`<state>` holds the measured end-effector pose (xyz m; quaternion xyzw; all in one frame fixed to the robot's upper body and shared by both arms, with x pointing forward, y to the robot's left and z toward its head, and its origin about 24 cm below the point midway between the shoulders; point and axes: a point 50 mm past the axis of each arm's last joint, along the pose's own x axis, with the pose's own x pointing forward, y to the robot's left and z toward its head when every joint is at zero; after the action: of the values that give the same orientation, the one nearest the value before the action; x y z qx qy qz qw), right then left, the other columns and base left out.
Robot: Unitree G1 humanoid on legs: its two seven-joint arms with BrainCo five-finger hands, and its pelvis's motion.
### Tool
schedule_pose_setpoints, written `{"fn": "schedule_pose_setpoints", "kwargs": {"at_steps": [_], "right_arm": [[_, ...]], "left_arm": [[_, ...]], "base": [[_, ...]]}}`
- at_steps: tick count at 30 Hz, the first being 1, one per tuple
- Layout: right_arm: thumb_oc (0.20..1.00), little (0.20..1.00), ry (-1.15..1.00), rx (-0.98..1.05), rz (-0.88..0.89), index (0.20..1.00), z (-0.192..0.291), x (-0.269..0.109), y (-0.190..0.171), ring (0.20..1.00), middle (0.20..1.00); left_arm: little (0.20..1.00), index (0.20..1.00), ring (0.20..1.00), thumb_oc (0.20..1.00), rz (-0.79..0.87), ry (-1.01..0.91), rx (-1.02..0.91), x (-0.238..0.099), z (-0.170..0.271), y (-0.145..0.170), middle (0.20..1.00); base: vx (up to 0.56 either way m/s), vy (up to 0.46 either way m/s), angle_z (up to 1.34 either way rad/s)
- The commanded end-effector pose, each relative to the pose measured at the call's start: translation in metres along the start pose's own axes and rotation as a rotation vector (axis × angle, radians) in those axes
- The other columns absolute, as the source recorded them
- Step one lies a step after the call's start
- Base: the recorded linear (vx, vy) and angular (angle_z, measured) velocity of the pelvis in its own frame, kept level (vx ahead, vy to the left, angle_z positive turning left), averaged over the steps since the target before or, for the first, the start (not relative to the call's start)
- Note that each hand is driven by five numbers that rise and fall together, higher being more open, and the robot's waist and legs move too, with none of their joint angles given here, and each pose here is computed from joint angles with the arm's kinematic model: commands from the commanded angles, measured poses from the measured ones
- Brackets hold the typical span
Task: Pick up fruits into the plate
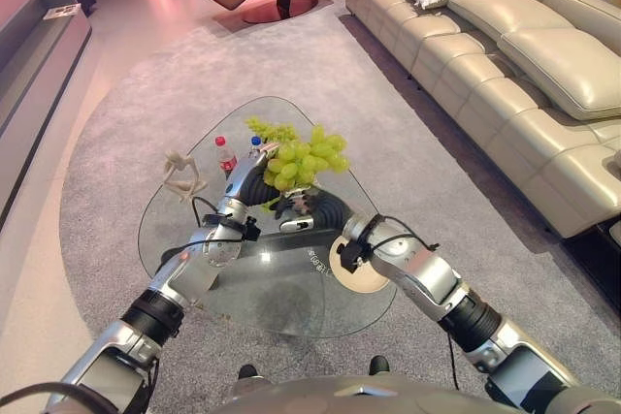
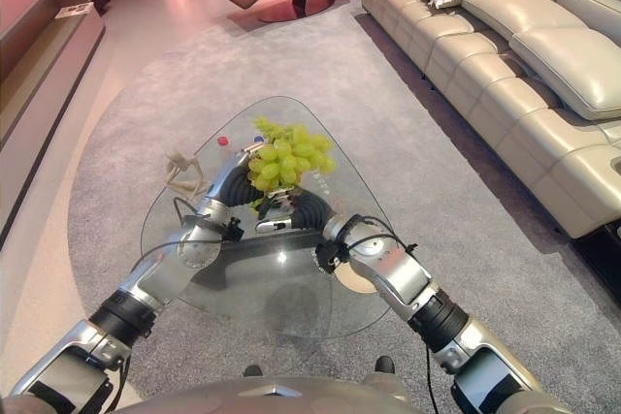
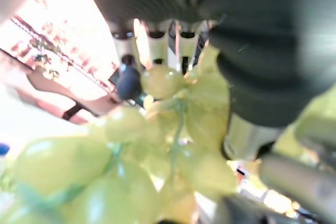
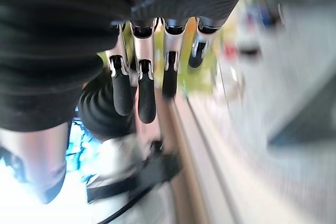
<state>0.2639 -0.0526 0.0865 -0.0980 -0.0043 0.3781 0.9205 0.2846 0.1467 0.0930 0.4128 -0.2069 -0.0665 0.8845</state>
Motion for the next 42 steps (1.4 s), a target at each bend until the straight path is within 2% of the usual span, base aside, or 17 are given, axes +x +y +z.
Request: {"fn": "schedule_pose_setpoints", "kwargs": {"at_steps": [1, 4, 5, 9, 12, 19, 27, 34, 42], "right_arm": [[1.0, 1.0, -0.243, -0.162, -0.114, 1.0, 0.071, 0.004, -0.032, 1.0, 1.0], [1.0, 1.0, -0.2, -0.186, -0.096, 1.0, 0.067, -0.003, -0.039, 1.0, 1.0], [1.0, 1.0, -0.194, -0.191, -0.092, 1.0, 0.067, -0.004, -0.04, 1.0, 1.0], [1.0, 1.0, -0.123, -0.216, -0.03, 1.0, 0.041, -0.021, -0.042, 1.0, 1.0], [1.0, 1.0, -0.123, -0.175, -0.007, 1.0, 0.04, -0.025, -0.047, 1.0, 1.0], [1.0, 1.0, -0.132, 0.009, 0.057, 1.0, 0.046, -0.016, -0.039, 1.0, 1.0], [1.0, 1.0, -0.159, 0.34, 0.228, 1.0, 0.045, -0.003, 0.0, 1.0, 1.0], [1.0, 1.0, -0.192, 0.302, 0.232, 1.0, 0.053, 0.004, 0.008, 1.0, 1.0], [1.0, 1.0, -0.183, 0.357, 0.262, 1.0, 0.053, 0.006, 0.014, 1.0, 1.0]], "left_arm": [[0.2, 0.2, 0.2, 0.2, 0.106, -0.091, 0.03, 0.024, 0.021, 0.045, 0.2], [0.2, 0.2, 0.2, 0.2, 0.15, -0.072, 0.071, 0.023, 0.017, 0.062, 0.2], [0.2, 0.2, 0.2, 0.2, 0.162, -0.069, 0.032, 0.022, 0.016, 0.065, 0.2], [0.2, 0.2, 0.2, 0.2, 0.267, -0.006, 0.176, 0.001, -0.018, 0.057, 0.2], [0.2, 0.2, 0.2, 0.2, 0.299, -0.002, 0.211, -0.003, -0.033, 0.065, 0.2], [0.2, 0.2, 0.2, 0.2, 0.264, -0.03, 0.125, 0.002, -0.022, 0.065, 0.2], [0.2, 0.2, 0.2, 0.2, 0.195, -0.097, -0.064, 0.004, 0.002, 0.029, 0.2], [0.2, 0.2, 0.2, 0.2, 0.148, -0.127, -0.125, 0.008, 0.015, 0.012, 0.2], [0.2, 0.2, 0.2, 0.2, 0.195, -0.138, -0.154, 0.012, 0.02, 0.014, 0.2]], "base": [[0.02, 0.038, 0.0], [0.0, 0.0, 0.0], [0.0, 0.0, 0.0], [-0.01, -0.009, 0.06], [0.0, 0.0, 0.0], [0.0, 0.0, 0.0], [0.0, -0.029, 0.0], [0.0, -0.004, 0.0], [0.0, 0.0, 0.0]]}}
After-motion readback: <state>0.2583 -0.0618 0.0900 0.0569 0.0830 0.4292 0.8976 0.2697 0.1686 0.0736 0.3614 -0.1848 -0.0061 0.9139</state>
